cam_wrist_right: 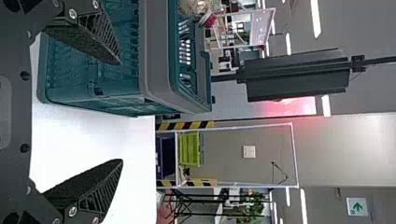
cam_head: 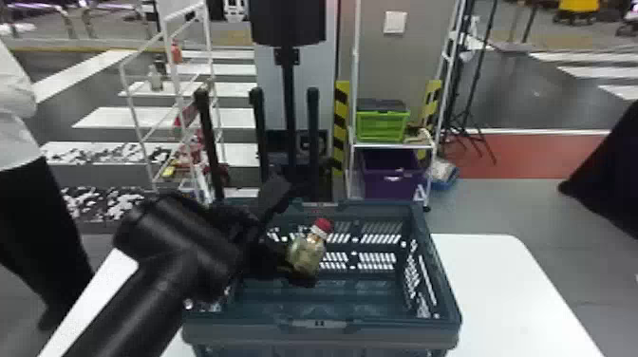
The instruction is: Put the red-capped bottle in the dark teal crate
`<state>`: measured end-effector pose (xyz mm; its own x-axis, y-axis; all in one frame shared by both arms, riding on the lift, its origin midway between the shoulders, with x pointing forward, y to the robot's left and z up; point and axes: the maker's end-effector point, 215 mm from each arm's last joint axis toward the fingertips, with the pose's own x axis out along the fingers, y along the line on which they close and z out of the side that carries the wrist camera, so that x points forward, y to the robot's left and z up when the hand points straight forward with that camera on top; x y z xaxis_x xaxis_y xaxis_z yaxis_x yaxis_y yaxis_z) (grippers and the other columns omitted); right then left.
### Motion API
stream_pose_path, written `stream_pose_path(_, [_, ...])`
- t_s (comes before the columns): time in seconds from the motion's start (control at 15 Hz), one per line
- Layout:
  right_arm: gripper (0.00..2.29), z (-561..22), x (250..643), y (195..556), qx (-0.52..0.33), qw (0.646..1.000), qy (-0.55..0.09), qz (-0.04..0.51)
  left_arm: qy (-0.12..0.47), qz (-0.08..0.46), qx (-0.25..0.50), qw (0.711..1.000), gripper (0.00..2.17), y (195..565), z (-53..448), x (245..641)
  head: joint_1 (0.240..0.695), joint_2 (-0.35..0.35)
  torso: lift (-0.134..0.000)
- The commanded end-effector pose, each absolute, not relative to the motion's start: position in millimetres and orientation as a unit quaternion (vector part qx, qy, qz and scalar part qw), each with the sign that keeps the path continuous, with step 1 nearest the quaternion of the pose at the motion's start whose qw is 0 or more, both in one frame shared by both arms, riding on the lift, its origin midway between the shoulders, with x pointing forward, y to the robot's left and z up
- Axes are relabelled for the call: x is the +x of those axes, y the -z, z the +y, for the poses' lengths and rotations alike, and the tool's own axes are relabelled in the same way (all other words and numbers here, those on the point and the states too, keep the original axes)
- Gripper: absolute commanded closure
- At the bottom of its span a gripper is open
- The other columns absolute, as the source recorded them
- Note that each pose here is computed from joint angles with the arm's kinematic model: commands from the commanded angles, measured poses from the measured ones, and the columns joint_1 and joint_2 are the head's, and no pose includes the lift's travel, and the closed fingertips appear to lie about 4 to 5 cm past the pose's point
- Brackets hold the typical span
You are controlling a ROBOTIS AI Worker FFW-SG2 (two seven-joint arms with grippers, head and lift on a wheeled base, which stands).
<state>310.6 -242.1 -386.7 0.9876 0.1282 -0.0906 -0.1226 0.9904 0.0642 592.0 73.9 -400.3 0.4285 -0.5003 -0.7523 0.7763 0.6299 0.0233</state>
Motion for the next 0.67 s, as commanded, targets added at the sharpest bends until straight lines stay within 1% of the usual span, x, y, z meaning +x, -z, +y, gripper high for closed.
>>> stream_pose_path(0.0, [0.15,-243.9,309.2,386.4,0.029,0.997,-0.061,0.046,0.394,0.394,0.201,0.806,1.95,431.7,62.4,594.0,0.499,0.000,0.000])
stream_pose_path(0.07, [0.15,-244.0,309.3,387.5,0.029,0.997,-0.061,0.046,0.413,0.387,0.213,0.796,1.95,440.6,50.0,596.1,0.499,0.000,0.000])
stream_pose_path(0.2, [0.15,-243.3,309.6,387.8,0.030,0.997,-0.061,0.046,0.429,0.382,0.237,0.783,1.95,457.2,40.4,601.0,0.499,0.000,0.000])
stream_pose_path(0.27, [0.15,-243.2,309.6,387.9,0.029,0.997,-0.062,0.046,0.434,0.372,0.250,0.782,1.95,462.4,45.7,607.7,0.499,0.000,0.000])
stream_pose_path(0.33, [0.15,-243.4,309.4,388.6,0.030,0.997,-0.061,0.047,0.427,0.369,0.270,0.780,1.95,468.7,62.7,614.8,0.499,0.000,0.000])
stream_pose_path(0.6, [0.15,-243.4,309.4,388.6,0.030,0.997,-0.061,0.047,0.431,0.377,0.287,0.768,1.95,481.7,70.6,613.7,0.499,0.000,0.000])
